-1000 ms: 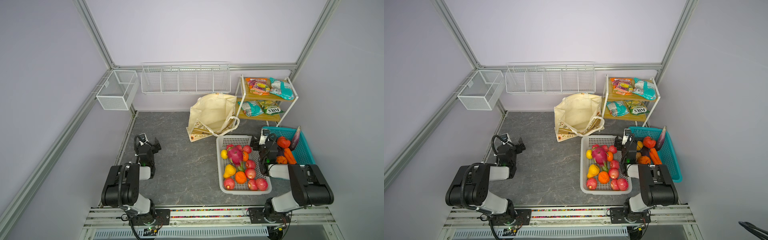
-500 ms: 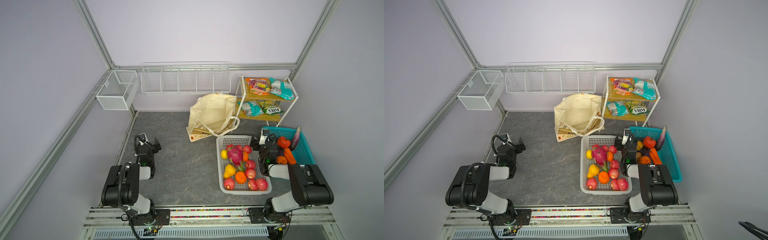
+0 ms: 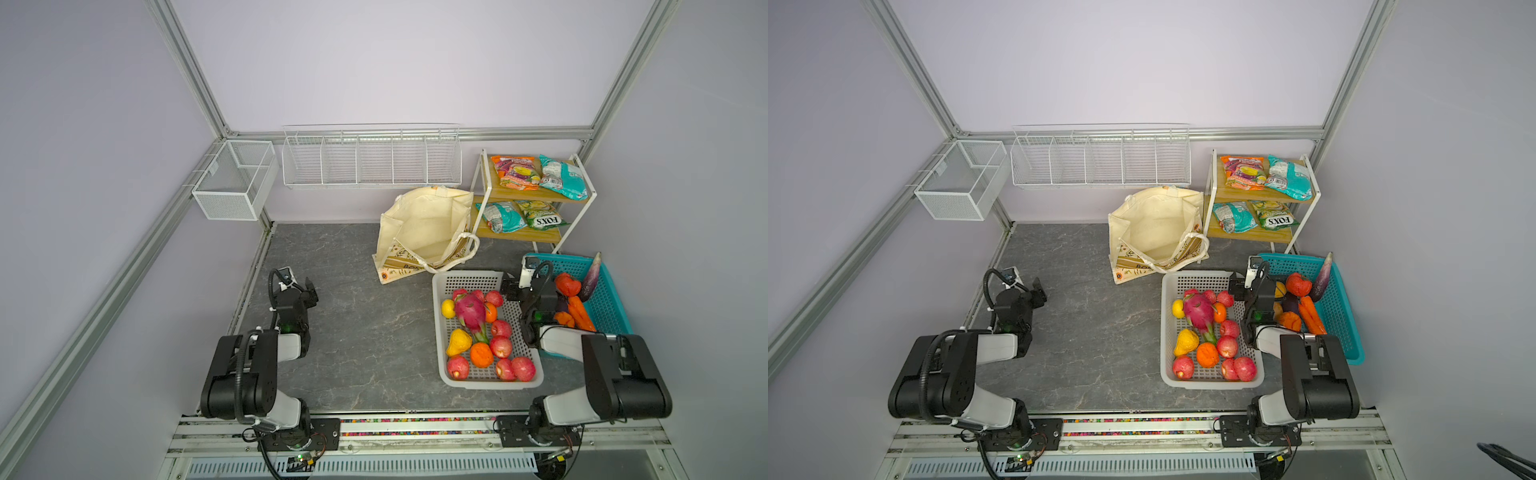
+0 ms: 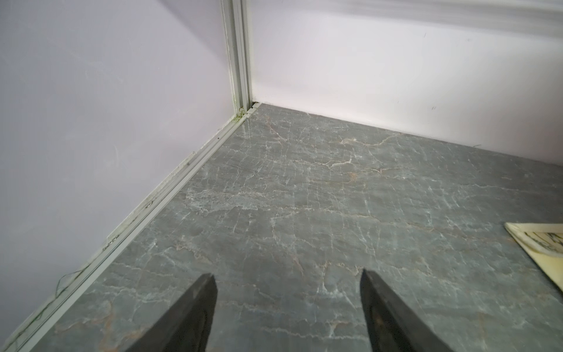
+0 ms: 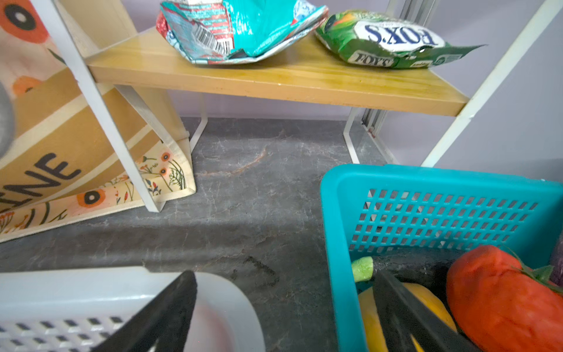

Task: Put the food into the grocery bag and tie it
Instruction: 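Raise both grippers and move them toward the cream tote bag, then grasp the tote bag's handle with the right gripper and lift it upright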

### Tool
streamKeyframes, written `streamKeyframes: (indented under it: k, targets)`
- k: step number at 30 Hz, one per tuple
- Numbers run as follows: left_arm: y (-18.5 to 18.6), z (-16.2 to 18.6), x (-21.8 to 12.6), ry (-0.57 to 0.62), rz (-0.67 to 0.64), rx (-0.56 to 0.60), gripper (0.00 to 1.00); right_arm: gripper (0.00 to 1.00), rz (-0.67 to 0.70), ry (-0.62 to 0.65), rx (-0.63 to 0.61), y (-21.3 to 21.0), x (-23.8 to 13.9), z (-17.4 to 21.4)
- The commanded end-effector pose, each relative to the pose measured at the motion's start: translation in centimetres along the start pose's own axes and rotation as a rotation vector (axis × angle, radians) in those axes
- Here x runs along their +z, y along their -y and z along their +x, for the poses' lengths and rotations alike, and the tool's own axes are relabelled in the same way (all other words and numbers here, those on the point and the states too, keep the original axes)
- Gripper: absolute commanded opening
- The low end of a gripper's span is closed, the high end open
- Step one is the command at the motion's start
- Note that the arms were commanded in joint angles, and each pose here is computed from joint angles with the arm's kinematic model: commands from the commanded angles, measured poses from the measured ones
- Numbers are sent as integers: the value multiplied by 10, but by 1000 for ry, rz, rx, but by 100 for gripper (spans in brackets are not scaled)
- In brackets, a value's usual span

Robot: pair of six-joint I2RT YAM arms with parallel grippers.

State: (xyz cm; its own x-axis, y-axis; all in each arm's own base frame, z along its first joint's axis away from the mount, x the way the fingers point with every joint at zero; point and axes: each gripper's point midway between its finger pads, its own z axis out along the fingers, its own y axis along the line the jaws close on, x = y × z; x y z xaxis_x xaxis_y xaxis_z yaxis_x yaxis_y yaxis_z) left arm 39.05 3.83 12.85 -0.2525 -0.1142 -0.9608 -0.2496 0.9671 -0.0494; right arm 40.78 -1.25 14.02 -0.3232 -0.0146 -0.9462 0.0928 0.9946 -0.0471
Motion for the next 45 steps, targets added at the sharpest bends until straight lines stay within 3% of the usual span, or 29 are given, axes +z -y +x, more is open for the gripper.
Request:
streamKeyframes:
  k: [1, 5, 9, 17, 25, 34, 42, 45]
  targets:
    - [-9, -65, -21, 24, -75, -75, 76, 98, 45, -127, 121, 9, -20, -20]
    - [-5, -128, -62, 41, -31, -198, 76, 98, 144, -249, 341, 22, -54, -48]
    - [-11, -147, -110, -21, -27, -249, 79, 96, 86, -284, 521, 7, -90, -71]
    - [-3, -116, -194, -274, 89, -281, 85, 92, -110, -417, 644, -55, -163, -84]
    - [29, -79, -230, -474, 286, -356, 84, 88, -191, -463, 649, -107, -202, -84]
    - [58, -93, -216, -489, 396, -473, 83, 91, -243, -519, 600, -189, -174, -88]
    - [123, -113, -184, -488, 480, -402, 86, 92, -251, -520, 669, -244, -114, -98]
    - [141, -127, -177, -441, 537, -443, 86, 92, -246, -547, 712, -256, -93, -95]
